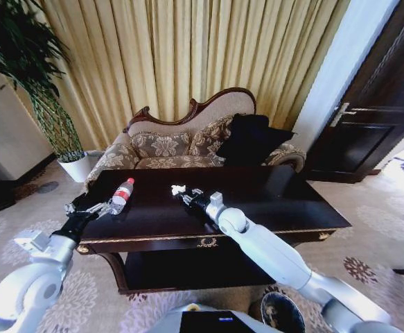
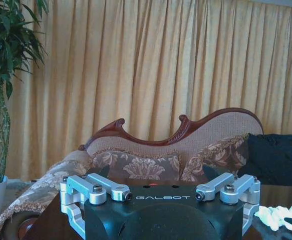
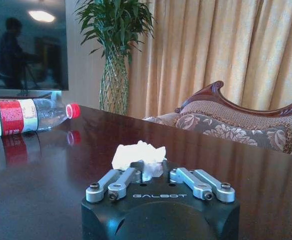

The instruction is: Move to the front of the table and place the trash on the table into the trash bin.

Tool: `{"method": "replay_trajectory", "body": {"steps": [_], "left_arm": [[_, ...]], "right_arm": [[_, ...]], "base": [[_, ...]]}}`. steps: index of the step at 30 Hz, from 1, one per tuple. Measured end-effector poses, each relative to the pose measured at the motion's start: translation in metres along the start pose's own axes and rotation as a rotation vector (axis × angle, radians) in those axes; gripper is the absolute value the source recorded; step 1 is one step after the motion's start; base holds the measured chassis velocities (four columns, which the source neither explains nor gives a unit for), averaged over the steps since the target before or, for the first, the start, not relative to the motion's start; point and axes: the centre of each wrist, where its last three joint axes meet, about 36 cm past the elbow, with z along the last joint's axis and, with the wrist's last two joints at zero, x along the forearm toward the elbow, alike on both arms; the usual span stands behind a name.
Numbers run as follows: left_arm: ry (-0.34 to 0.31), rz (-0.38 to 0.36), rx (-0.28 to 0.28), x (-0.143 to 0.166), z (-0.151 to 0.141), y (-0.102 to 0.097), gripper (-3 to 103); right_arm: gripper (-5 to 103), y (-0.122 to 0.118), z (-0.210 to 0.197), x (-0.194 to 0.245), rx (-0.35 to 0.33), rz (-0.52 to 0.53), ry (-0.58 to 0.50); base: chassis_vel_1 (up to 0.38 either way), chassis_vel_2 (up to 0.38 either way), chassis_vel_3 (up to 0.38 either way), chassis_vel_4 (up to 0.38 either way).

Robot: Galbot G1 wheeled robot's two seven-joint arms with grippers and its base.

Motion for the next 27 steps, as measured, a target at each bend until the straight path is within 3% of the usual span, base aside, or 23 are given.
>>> {"method": "replay_trajectory", "body": {"steps": [7, 19, 27], "left_arm": [[0.003, 0.002, 0.001, -0.002, 0.001, 0.001, 100], [0.007, 0.01, 0.013, -0.006, 0.005, -0.001, 100], [0.007, 0.012, 0.015, -0.009, 0.007, -0.001, 100]], "right_arm": [[2, -0.002, -0.002, 0.008, 0.012, 0.005, 0.004], [0, -0.019, -0.031, 0.027, 0.041, 0.035, 0.013], [0, -0.043, -0.052, 0.053, 0.052, 0.042, 0.031]], "base": [[0.0, 0.0, 0.0, 0.0], [0.0, 0.0, 0.0, 0.0], [0.0, 0.0, 0.0, 0.0]]}}
